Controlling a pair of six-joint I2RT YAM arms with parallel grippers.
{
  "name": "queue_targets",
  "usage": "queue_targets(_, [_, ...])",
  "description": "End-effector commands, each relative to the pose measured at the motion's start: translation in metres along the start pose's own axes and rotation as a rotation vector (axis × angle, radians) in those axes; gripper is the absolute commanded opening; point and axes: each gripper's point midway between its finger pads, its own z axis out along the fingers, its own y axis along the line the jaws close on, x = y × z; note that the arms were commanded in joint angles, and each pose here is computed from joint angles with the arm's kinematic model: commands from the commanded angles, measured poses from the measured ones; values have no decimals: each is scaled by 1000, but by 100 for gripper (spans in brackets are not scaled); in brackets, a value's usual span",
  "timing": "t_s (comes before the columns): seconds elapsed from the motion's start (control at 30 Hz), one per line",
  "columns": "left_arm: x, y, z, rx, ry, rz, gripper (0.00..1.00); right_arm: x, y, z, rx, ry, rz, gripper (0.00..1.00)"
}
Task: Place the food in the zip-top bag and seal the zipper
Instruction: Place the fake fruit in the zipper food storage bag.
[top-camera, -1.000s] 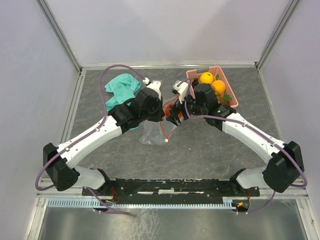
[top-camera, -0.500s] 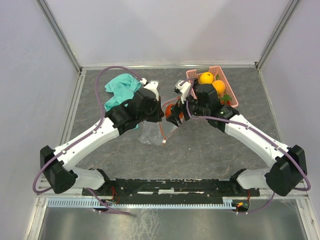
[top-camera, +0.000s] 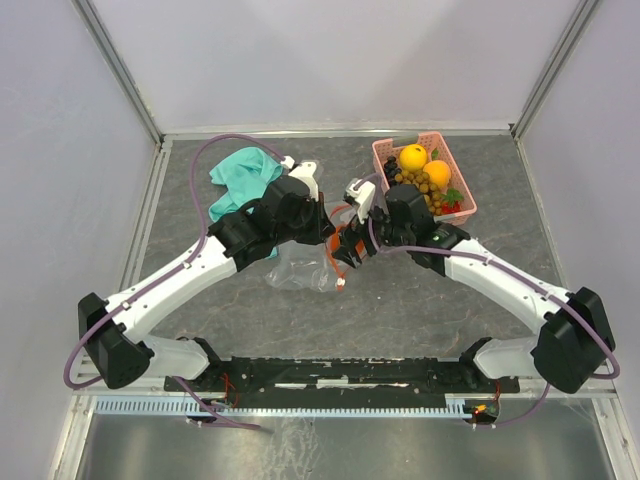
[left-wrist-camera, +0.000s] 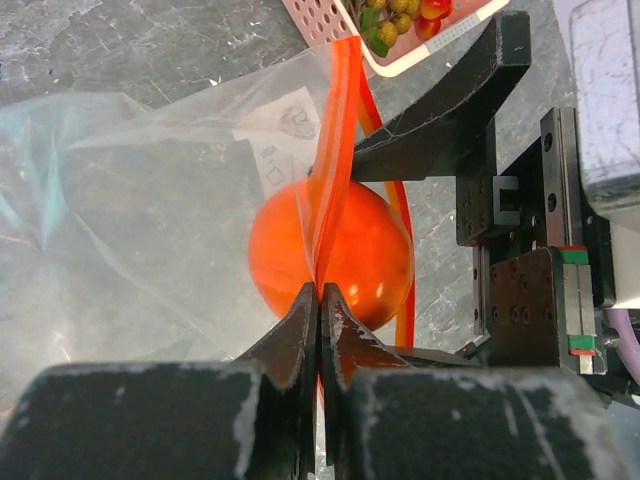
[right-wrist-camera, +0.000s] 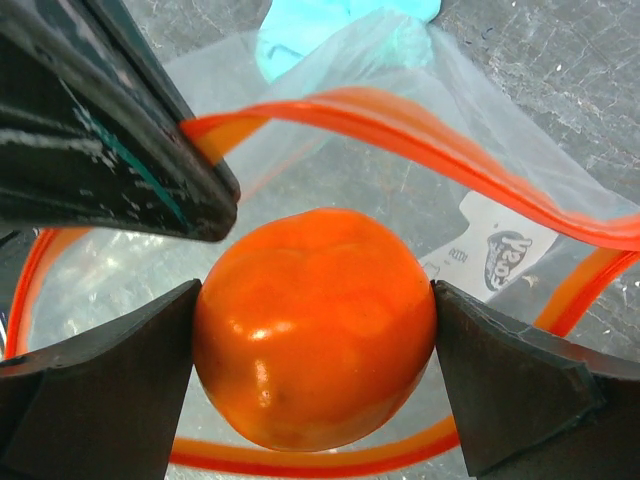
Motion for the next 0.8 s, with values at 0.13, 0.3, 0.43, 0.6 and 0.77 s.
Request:
queue_targets(0.13, [-7, -15, 2, 71, -25, -58, 3, -45, 0, 3, 5, -114, -26, 99])
queue_targets(0.3, [-2, -7, 5, 55, -17, -64, 3, -43, -2, -3, 73, -84, -119, 99])
queue_targets(0.43, [3, -15, 8, 106, 4, -54, 3, -44, 1, -2, 62, -137, -142, 99])
queue_targets(0.6, [8, -30, 9, 197, 28, -52, 3, -48, 9, 7, 12, -187, -130, 99])
queue_targets(0.77, [16, -33, 9, 224, 53, -58, 3, -58, 7, 5, 27, -279, -159, 99])
